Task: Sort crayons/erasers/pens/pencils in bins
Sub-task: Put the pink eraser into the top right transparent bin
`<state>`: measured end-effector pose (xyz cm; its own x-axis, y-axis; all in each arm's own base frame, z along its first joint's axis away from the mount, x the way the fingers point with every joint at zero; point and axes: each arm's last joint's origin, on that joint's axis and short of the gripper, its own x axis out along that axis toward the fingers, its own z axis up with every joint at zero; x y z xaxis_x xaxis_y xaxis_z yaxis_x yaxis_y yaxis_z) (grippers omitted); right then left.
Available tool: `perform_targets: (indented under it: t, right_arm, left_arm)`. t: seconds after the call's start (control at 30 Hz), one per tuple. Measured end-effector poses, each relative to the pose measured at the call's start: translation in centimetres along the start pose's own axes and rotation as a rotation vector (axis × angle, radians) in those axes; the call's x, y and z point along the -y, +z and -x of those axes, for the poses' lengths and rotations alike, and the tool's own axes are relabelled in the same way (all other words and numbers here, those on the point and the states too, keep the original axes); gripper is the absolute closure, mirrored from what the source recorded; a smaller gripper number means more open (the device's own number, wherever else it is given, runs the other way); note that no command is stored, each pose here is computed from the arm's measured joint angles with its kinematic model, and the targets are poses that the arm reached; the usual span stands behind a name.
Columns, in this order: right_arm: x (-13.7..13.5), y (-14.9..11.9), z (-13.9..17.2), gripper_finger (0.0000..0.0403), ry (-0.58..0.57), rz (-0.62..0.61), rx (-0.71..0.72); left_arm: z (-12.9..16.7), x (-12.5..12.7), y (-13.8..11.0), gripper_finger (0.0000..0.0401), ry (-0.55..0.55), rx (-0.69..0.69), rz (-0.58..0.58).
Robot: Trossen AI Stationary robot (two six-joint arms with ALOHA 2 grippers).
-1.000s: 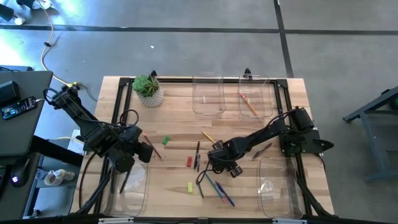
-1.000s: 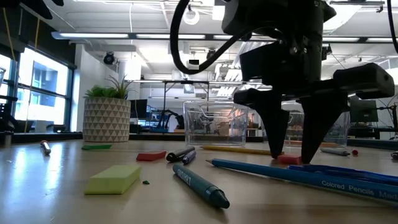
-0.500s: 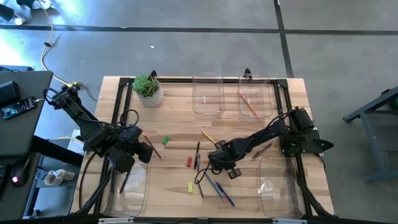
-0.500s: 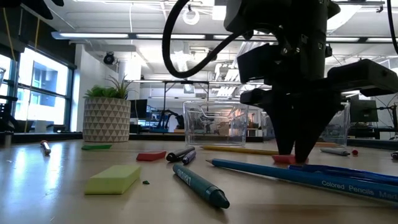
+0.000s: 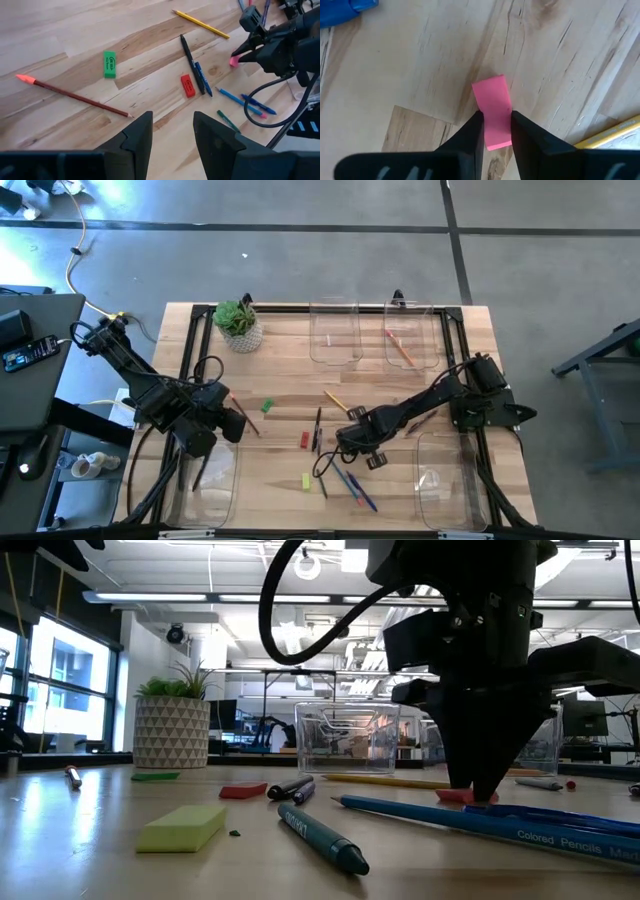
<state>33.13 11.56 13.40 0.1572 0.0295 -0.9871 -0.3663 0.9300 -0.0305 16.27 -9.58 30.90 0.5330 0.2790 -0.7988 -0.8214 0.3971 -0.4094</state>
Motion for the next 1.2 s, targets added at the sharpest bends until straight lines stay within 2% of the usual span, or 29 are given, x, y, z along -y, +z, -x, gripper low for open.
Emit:
perform_targets:
  t: [0.43, 0.73, 0.97, 1.2]
  right_arm:
    - [0.1, 0.1, 2.7, 0.0339, -0.033, -0.166, 0.101]
    - [0.7, 0.7, 5.7, 0.0339, -0.101, -0.33, 0.268]
    - [2.4, 1.0, 8.2, 0.0339, -0.155, -0.489, 0.429]
    - [5.0, 0.4, 10.7, 0.0339, -0.243, -0.573, 0.536]
  left_arm:
    - [0.0, 0.0, 0.1, 0.027, -0.005, 0.031, -0.033]
    - [0.0, 0.0, 0.2, 0.027, -0.009, 0.077, -0.071]
    - [-0.4, 0.0, 0.8, 0.027, 0.014, 0.094, -0.109]
    - [-1.1, 0.0, 2.1, 0.027, 0.058, 0.12, -0.13]
